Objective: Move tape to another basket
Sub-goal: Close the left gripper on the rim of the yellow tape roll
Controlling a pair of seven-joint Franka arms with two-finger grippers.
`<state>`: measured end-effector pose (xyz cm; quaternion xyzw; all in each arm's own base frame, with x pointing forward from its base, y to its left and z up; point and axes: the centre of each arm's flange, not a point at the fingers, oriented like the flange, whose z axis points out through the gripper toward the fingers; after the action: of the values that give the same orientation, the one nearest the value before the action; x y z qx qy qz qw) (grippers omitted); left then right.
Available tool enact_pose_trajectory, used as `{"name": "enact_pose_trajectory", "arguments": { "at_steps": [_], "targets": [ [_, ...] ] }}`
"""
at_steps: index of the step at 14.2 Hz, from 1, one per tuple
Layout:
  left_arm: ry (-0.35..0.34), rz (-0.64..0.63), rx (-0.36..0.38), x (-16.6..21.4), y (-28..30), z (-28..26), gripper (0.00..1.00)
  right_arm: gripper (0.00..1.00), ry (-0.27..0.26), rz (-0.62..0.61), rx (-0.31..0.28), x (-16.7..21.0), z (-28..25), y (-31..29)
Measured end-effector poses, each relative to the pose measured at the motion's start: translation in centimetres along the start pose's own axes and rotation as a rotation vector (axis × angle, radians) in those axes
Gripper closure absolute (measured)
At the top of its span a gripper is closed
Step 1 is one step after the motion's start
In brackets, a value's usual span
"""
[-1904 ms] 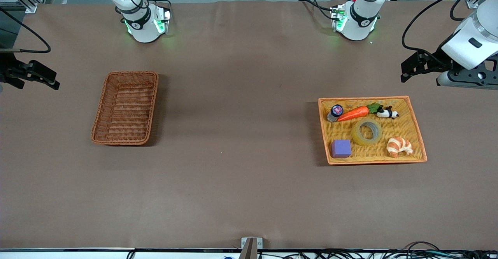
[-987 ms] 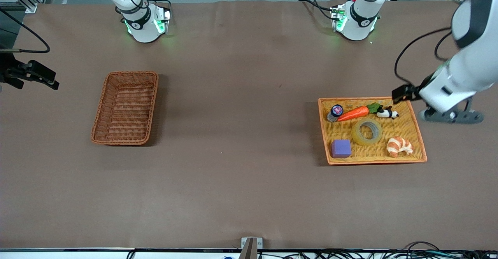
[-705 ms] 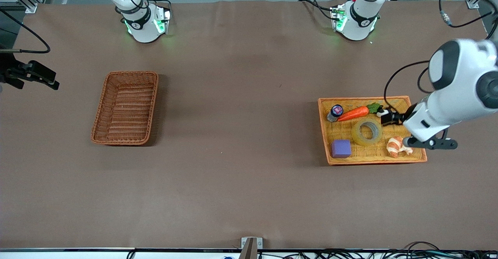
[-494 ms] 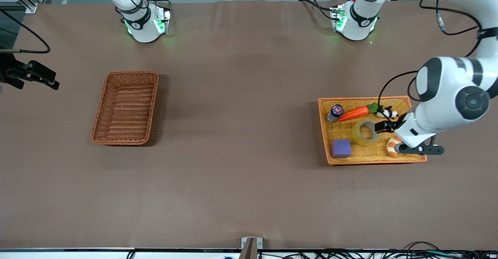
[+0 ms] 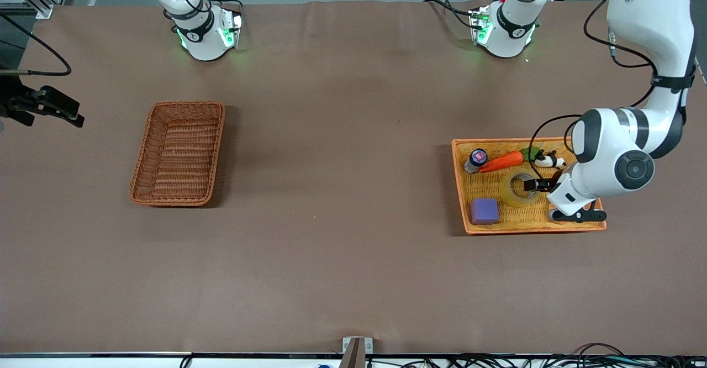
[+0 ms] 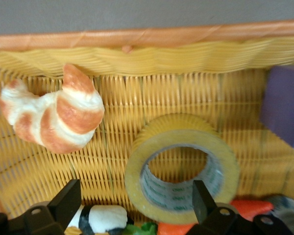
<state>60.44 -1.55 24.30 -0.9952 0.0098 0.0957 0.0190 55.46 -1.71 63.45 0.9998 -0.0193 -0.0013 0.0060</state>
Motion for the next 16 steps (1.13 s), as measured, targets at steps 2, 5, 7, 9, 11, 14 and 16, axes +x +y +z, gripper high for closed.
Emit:
{"name": "enact_pose_trajectory", "arguments": {
  "at_steps": [2, 5, 7, 9, 11, 14, 16],
  "targets": [
    [-0.010, 0.001, -0.001, -0.3, 0.0, 2.6, 0.02, 0.00, 0.000, 0.001, 0.000, 0.0, 0.0, 0.0],
    [-0.028, -0.001, -0.002, -0.9, -0.1, 5.2, 0.22, 0.00, 0.000, 0.001, 0.000, 0.0, 0.0, 0.1],
    [-0.033, -0.011, -0.003, -1.0, -0.7, 5.5, 0.44, 0.00, -0.001, 0.001, 0.000, 0.0, 0.0, 0.1],
    [-0.033, -0.022, -0.005, -1.0, -1.4, 5.5, 0.66, 0.00, -0.002, 0.001, 0.000, 0.0, 0.0, 0.1],
    [-0.031, -0.026, -0.006, -1.1, -1.8, 4.8, 0.79, 0.00, -0.003, 0.001, 0.000, 0.0, 0.0, 0.1],
    [-0.018, -0.012, -0.007, -1.5, -1.1, 0.3, 0.79, 0.00, -0.003, 0.001, 0.000, 0.0, 0.0, 0.1],
    [0.020, 0.032, -0.012, -1.9, 1.7, -5.6, 0.79, 0.00, -0.003, 0.002, 0.000, 0.0, 0.0, 0.1]
  ]
}}
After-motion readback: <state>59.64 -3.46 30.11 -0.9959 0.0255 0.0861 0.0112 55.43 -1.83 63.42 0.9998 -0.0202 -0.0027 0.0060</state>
